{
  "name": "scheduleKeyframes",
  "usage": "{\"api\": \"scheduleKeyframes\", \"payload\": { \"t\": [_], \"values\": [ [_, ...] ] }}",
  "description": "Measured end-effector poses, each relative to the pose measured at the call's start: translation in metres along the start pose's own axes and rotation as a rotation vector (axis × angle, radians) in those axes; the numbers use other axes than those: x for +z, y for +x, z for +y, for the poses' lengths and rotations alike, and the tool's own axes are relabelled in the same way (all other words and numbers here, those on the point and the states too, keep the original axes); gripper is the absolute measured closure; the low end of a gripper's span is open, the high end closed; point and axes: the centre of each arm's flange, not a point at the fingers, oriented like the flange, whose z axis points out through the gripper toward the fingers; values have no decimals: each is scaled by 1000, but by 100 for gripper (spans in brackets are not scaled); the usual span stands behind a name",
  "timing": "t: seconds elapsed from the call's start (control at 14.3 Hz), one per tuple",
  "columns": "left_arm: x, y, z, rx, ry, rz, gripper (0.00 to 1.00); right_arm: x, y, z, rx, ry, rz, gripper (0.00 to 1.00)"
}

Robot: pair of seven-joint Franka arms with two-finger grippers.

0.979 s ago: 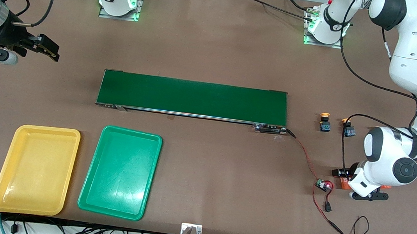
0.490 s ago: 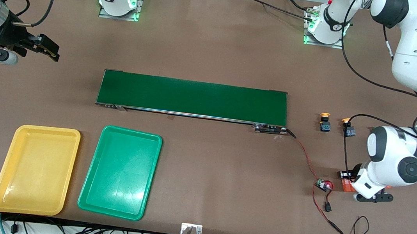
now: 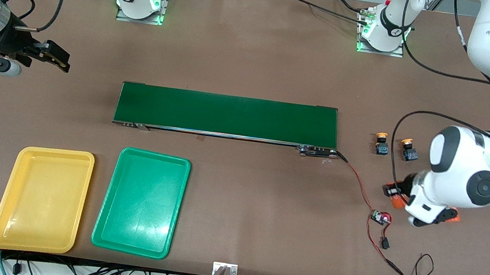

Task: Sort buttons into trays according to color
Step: 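Carry the orange cylinder onto the conveyor belt and open the left gripper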

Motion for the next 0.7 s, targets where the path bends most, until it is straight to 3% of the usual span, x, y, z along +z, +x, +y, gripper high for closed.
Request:
{"api": "scheduleKeyframes", "payload": {
  "t": [0.35, 0.7],
  "values": [
    [5, -87, 63, -197, 20, -63, 50, 0, 0, 0, 0, 0, 0, 0],
    [26, -148, 111, -626, 52, -164, 50, 0, 0, 0, 0, 0, 0, 0]
  ]
}}
